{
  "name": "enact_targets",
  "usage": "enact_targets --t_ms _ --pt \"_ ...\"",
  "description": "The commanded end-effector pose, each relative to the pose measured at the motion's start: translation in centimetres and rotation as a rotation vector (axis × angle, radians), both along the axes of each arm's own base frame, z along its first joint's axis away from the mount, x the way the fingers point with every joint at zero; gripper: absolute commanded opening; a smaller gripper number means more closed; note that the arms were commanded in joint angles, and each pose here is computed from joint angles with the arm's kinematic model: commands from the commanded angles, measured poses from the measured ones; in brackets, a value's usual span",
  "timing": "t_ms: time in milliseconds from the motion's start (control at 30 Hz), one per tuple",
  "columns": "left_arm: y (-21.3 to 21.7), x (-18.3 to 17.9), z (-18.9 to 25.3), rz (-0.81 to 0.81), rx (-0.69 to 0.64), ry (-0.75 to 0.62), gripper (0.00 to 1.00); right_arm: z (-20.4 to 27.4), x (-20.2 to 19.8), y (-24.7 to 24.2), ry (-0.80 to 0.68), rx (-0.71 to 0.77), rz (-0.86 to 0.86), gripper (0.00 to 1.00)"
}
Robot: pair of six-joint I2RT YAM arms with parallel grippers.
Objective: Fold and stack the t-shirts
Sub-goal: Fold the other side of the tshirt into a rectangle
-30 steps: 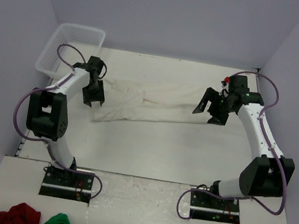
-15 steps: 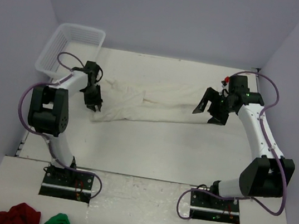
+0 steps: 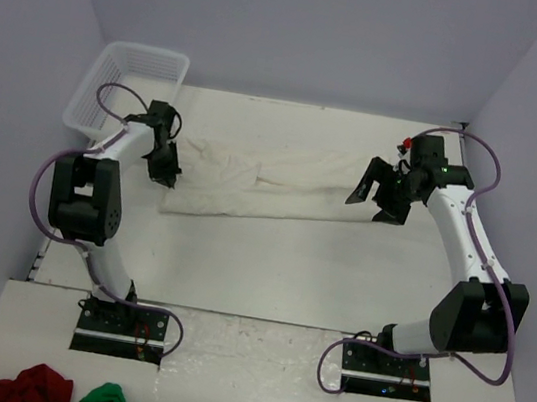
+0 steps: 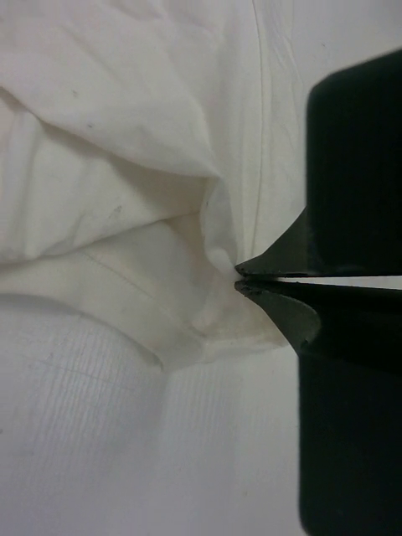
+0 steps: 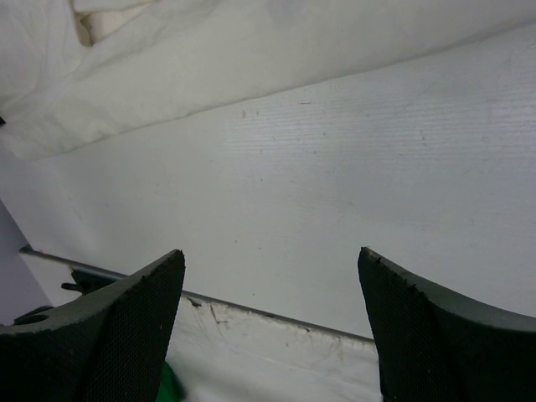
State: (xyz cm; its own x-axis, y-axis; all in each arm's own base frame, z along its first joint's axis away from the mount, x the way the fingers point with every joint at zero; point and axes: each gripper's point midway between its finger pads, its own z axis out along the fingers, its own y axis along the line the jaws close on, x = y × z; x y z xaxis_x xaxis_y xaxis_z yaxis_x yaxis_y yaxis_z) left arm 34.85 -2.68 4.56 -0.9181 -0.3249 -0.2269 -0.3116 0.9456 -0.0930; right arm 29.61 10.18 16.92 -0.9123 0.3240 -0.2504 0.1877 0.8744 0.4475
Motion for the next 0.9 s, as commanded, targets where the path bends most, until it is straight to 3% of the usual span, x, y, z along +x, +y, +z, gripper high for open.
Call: enact_targets --t_ms 0,333,400,500,633,733,867 --pt "1.7 2.8 2.8 0.01 0.068 -0.125 0.0 -0.3 0.0 0.4 0.007 0.011 0.014 0.85" --pt "2.4 0.5 -4.3 0.038 0.106 0.056 0.0 0.1 0.5 0.1 0.007 -0.012 0.015 0.85" --pt "2.5 -0.1 -5.2 0.042 0.112 0.085 0.05 -0.1 0.5 0.0 0.012 -0.016 0.015 0.85" --pt "3.0 -0.7 -5.6 0.055 0.138 0.089 0.2 -0.6 0.5 0.0 0.025 -0.018 0.013 0.85" --pt "3.7 -0.2 -3.4 0.104 0.171 0.014 0.54 -0.9 1.1 -0.2 0.022 -0.03 0.009 0.85" --pt "4.5 0.5 0.1 0.164 0.213 -0.081 0.62 -1.0 1.7 -0.3 0.017 -0.041 0.009 0.85" --pt "6.3 1.5 6.2 0.234 0.302 -0.229 0.64 -0.6 3.1 0.0 0.005 -0.039 0.011 0.85"
